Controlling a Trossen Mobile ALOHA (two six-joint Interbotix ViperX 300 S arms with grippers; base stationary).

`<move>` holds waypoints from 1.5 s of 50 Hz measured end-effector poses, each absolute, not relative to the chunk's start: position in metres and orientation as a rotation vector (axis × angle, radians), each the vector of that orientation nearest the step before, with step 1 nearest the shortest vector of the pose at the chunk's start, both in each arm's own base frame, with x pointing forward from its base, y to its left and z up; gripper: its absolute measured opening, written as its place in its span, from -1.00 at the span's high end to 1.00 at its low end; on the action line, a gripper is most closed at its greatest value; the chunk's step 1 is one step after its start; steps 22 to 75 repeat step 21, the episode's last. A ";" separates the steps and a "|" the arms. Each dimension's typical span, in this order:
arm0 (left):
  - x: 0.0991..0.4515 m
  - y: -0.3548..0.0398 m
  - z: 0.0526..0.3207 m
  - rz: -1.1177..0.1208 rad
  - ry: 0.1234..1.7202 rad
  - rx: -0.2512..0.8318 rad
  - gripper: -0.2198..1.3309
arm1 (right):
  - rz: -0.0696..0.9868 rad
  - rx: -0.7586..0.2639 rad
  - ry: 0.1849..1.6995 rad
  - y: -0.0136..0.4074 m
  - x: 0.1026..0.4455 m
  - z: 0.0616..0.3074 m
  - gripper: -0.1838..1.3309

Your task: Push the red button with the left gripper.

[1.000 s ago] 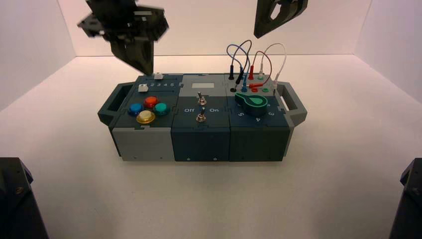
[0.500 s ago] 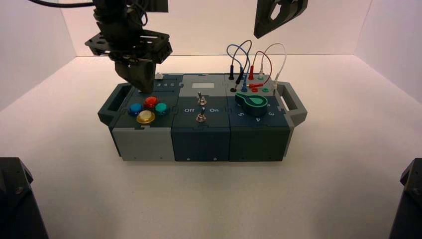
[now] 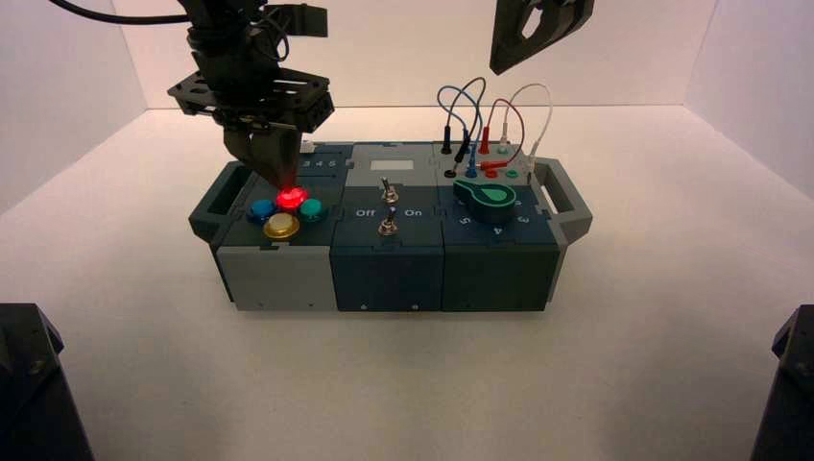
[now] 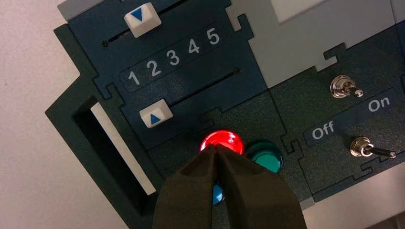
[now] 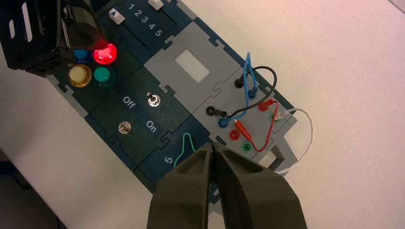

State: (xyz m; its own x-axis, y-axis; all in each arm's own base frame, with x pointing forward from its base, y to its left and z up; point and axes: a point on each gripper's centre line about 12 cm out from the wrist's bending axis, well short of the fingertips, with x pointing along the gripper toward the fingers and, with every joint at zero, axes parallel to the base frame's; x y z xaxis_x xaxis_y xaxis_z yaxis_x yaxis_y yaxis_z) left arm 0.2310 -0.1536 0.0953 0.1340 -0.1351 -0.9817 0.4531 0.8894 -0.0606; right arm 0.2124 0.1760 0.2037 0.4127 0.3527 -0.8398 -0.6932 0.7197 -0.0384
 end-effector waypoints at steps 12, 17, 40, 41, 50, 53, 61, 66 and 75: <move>0.228 -0.153 0.117 -0.447 1.336 0.267 0.92 | 0.680 -0.415 0.939 0.177 0.213 0.203 0.95; 0.228 -0.152 0.132 -0.455 1.290 0.253 0.92 | 0.681 -0.412 0.940 0.178 0.214 0.204 0.95; 0.227 -0.152 0.142 -0.463 1.263 0.247 0.92 | 0.680 -0.409 0.941 0.179 0.215 0.205 0.95; 0.227 -0.152 0.142 -0.463 1.263 0.247 0.92 | 0.680 -0.409 0.941 0.179 0.215 0.205 0.95; 0.227 -0.152 0.142 -0.463 1.263 0.247 0.92 | 0.680 -0.409 0.941 0.179 0.215 0.205 0.95; 0.227 -0.152 0.142 -0.463 1.263 0.247 0.92 | 0.680 -0.409 0.941 0.179 0.215 0.205 0.95; 0.227 -0.152 0.142 -0.463 1.263 0.247 0.92 | 0.680 -0.409 0.941 0.179 0.215 0.205 0.95; 0.227 -0.152 0.142 -0.463 1.263 0.247 0.92 | 0.680 -0.409 0.941 0.179 0.215 0.205 0.95; 0.227 -0.152 0.142 -0.463 1.263 0.247 0.92 | 0.680 -0.409 0.941 0.179 0.215 0.205 0.95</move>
